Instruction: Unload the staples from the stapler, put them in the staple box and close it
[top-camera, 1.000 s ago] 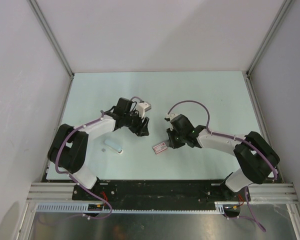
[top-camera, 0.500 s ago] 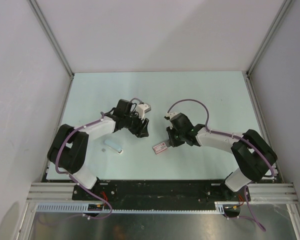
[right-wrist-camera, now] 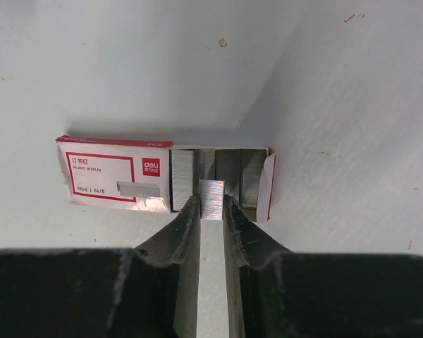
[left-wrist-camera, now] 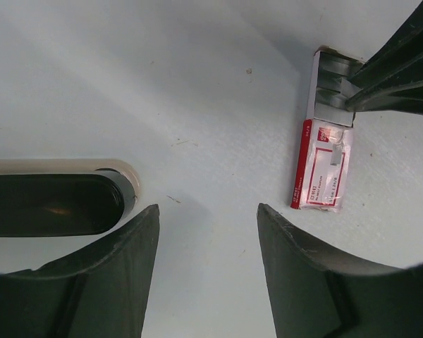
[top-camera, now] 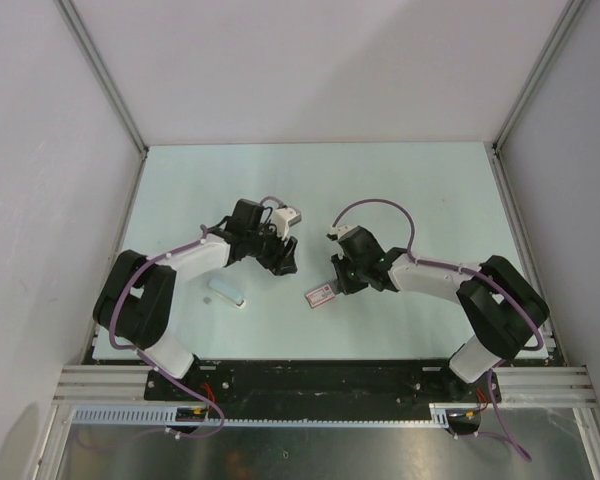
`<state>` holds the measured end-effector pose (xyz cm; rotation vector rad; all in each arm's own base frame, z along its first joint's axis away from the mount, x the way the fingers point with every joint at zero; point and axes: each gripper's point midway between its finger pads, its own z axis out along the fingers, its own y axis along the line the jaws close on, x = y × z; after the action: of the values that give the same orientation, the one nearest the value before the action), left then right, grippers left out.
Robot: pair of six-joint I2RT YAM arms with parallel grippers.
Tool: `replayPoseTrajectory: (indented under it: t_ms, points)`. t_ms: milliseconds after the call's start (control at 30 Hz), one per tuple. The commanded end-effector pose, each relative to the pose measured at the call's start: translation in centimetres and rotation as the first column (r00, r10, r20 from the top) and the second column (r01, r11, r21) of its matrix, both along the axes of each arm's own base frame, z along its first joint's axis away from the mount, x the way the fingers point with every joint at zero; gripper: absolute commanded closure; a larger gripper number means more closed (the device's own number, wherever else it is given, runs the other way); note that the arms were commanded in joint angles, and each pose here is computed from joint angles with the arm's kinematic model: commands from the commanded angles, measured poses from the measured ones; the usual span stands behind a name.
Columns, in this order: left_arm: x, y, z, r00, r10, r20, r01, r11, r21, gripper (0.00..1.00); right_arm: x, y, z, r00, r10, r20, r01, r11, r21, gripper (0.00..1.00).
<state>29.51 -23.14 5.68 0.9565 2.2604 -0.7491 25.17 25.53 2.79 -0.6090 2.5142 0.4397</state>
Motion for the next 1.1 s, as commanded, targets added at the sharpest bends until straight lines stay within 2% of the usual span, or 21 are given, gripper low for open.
replayPoseTrajectory:
  t_ms: [0, 900, 1067]
  points:
    - [0.46, -0.37, 1.48, 0.995, -0.046, 0.091, 0.048, 0.999, -0.016, 0.38, 1.47, 1.13, 1.25, 0.999, 0.006, 0.052, -0.007, 1.000, 0.025, 1.00]
    - [0.41, -0.34, 1.48, 0.994, -0.048, 0.097, 0.050, 0.999, -0.017, 0.38, 1.69, 1.78, 1.59, 0.998, 0.016, 0.063, -0.019, 0.999, 0.034, 0.96]
    - [0.43, -0.37, 1.54, 0.994, -0.048, 0.099, 0.050, 0.999, -0.018, 0.38, 1.62, 1.85, 1.71, 0.998, 0.019, 0.065, -0.021, 0.999, 0.031, 0.89]
